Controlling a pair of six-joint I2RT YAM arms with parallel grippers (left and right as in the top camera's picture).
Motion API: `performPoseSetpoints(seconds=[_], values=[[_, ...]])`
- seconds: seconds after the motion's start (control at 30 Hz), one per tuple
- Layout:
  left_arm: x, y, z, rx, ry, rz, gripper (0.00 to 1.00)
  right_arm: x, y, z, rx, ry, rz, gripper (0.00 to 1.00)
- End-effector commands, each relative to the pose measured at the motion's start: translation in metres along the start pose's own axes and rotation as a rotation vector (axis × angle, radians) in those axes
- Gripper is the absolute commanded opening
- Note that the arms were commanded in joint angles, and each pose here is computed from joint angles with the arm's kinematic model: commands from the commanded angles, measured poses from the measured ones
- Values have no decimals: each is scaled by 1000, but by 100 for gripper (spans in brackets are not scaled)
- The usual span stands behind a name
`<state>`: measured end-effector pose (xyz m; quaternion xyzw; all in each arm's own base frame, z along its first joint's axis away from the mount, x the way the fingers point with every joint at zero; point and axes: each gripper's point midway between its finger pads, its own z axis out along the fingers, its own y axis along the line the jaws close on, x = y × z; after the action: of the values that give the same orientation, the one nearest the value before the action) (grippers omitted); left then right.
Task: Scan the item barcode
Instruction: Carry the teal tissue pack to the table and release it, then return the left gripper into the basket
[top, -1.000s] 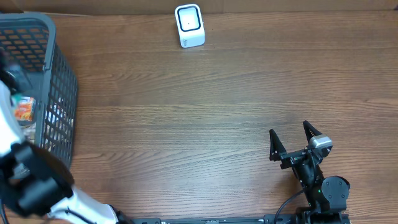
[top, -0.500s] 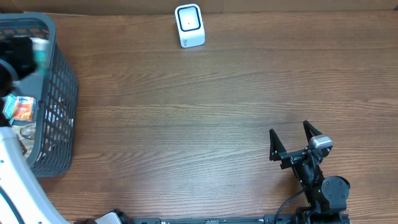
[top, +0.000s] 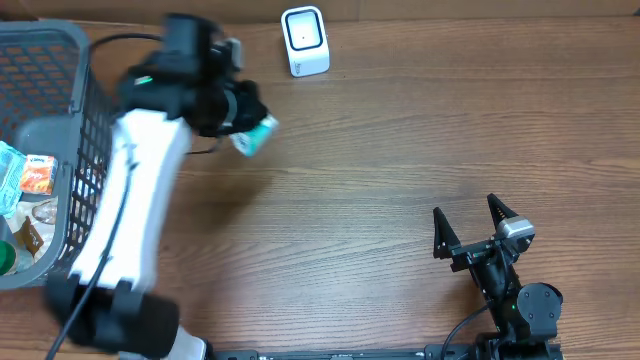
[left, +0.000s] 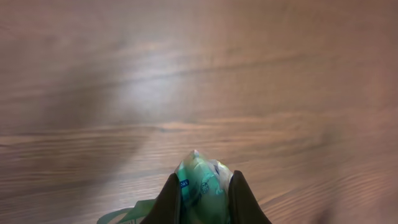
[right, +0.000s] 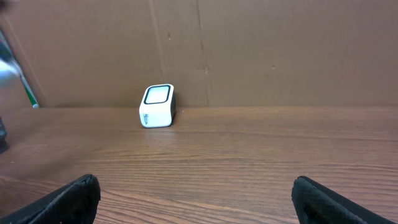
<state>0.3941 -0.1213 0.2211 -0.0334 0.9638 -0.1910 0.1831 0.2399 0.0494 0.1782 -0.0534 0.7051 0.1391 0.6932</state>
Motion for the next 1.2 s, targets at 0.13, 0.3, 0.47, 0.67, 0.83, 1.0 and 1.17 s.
performPoseSetpoints(seconds=[0.13,0.3,0.47,0.67,0.83,1.0,1.17], values=[[39,-6,105,-89,234,-32,4,3,1,0,-8,-1,3,100],[62,-41,146,29,330,1,4,3,1,0,-8,-1,3,100],[63,-66,157,82,305,27,34,3,1,0,-8,-1,3,100],[57,-77,156,116,280,41,83,3,1,0,-8,-1,3,100],[18,-80,113,165,194,13,84,3,1,0,-8,-1,3,100],[-37,-73,20,183,-16,27,82,3,1,0,-8,-1,3,100],[-77,-42,-103,96,-312,67,100,3,1,0,-8,-1,3,100]])
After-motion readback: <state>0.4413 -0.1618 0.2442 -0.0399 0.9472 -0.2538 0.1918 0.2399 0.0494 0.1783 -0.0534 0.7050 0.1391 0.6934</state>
